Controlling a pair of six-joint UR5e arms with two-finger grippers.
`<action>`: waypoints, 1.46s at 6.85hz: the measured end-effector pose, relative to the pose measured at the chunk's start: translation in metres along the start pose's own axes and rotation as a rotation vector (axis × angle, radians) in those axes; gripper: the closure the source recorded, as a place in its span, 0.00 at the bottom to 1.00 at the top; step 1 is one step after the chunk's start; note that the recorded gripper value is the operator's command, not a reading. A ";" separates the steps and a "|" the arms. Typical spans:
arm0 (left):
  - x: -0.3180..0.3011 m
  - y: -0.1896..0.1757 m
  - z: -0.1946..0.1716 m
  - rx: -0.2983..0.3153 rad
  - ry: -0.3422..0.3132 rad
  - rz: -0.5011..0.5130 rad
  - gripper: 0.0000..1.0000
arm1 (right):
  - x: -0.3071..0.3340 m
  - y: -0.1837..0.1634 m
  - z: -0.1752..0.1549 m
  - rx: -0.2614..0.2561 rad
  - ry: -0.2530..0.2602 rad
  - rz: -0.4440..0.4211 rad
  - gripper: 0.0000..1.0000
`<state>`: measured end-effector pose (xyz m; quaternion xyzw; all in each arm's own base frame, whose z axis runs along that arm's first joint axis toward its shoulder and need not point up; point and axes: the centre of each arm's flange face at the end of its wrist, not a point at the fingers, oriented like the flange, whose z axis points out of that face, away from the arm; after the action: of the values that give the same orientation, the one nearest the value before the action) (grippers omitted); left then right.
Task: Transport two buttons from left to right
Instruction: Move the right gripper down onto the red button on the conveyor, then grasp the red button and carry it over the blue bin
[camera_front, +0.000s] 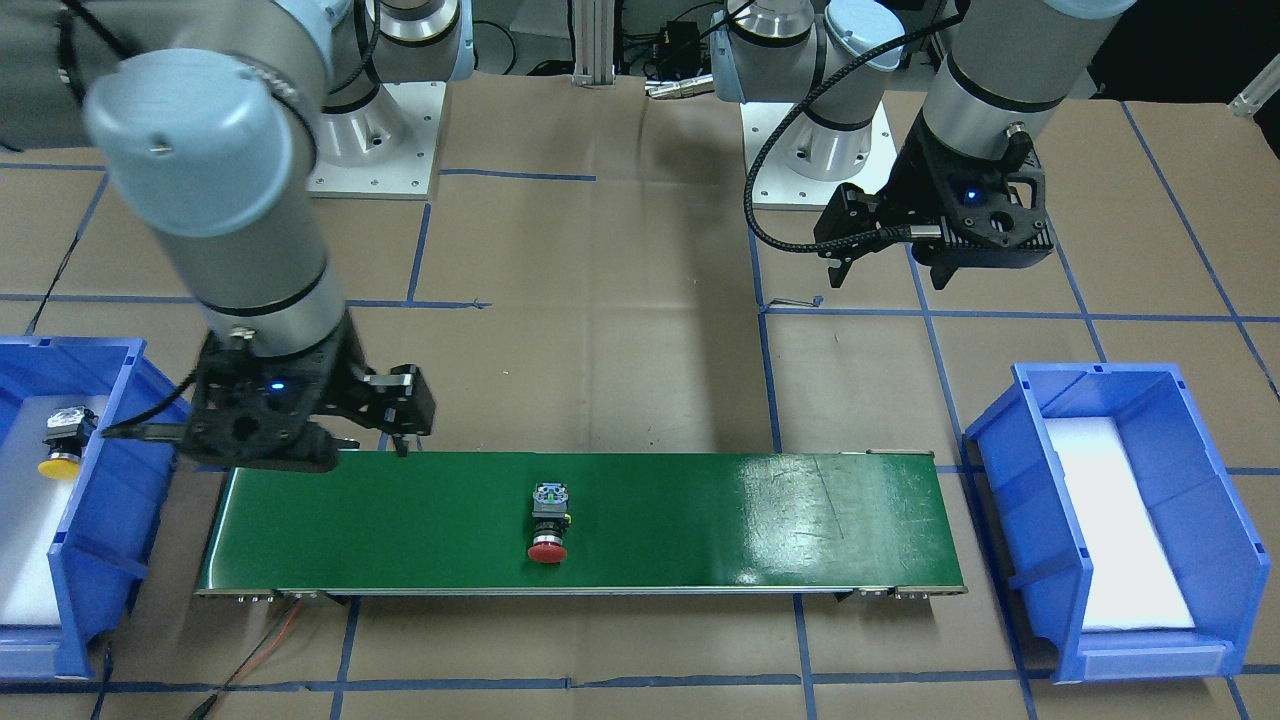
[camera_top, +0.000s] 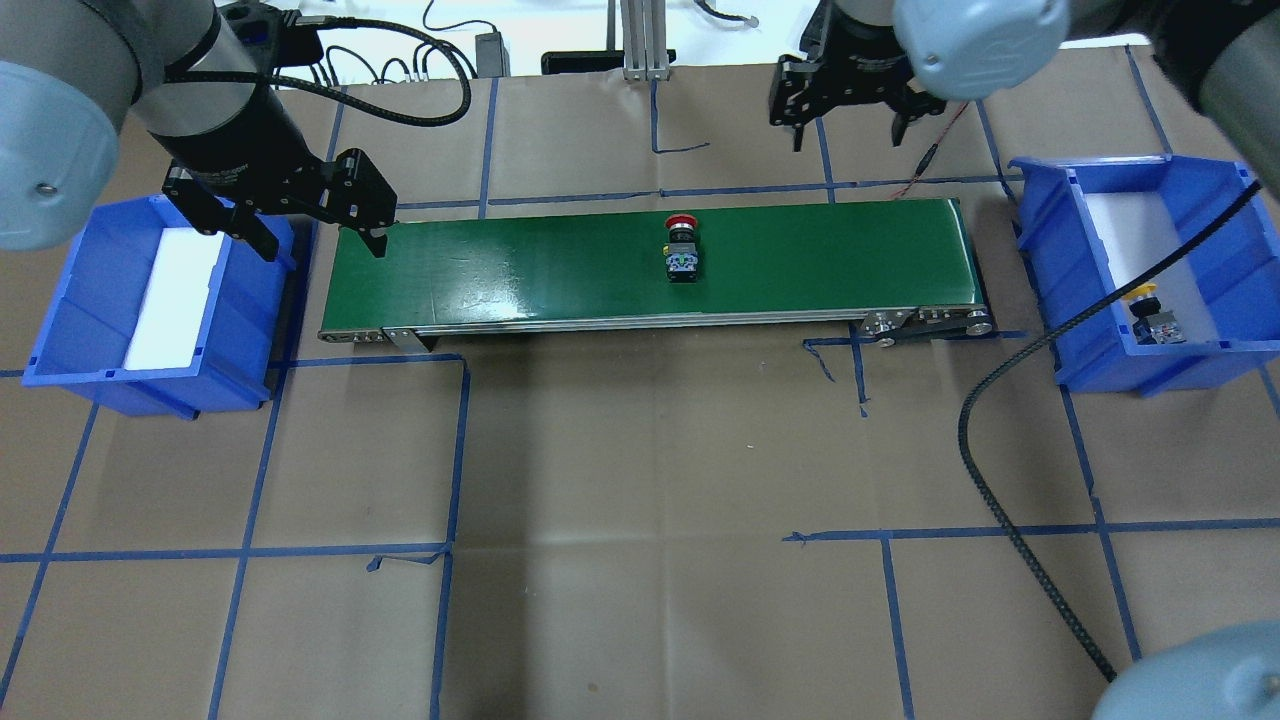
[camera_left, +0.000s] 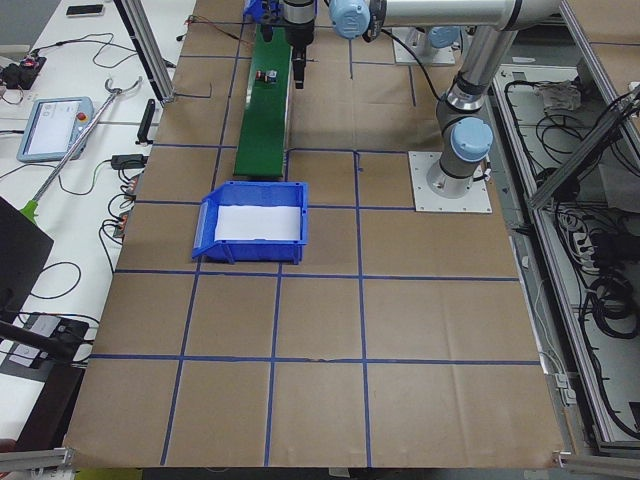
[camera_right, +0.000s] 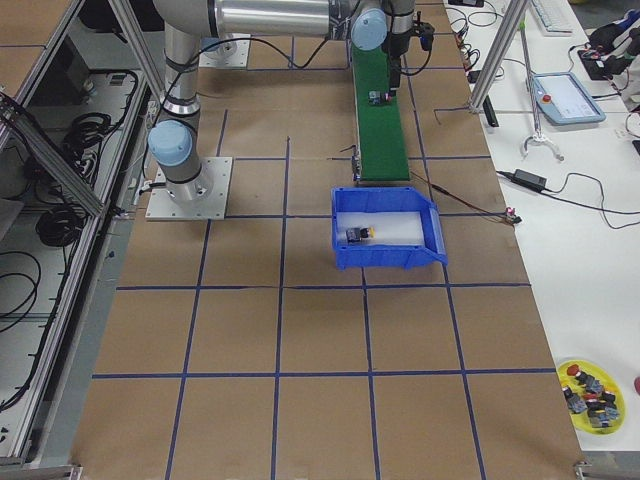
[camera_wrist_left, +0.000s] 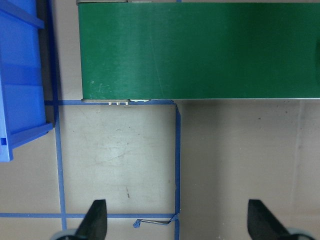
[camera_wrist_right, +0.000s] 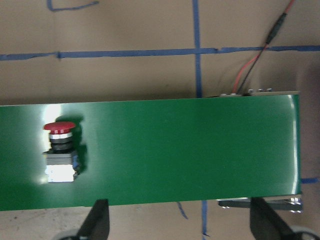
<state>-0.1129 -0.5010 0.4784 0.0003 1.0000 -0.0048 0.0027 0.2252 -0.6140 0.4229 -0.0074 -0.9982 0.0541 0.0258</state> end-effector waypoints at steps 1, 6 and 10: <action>0.000 0.000 0.000 0.000 0.000 0.000 0.00 | -0.028 0.009 0.018 -0.001 -0.027 -0.029 0.01; 0.000 0.000 0.000 0.001 0.001 0.000 0.00 | -0.030 0.022 0.102 -0.039 -0.095 -0.016 0.01; 0.000 0.000 0.001 -0.003 0.001 0.000 0.00 | -0.028 0.010 0.157 -0.090 -0.129 0.005 0.01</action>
<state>-0.1131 -0.5013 0.4770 0.0003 1.0000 -0.0034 0.0020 0.2450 -0.6219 0.2651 -0.0074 -0.9992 0.0098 -0.0390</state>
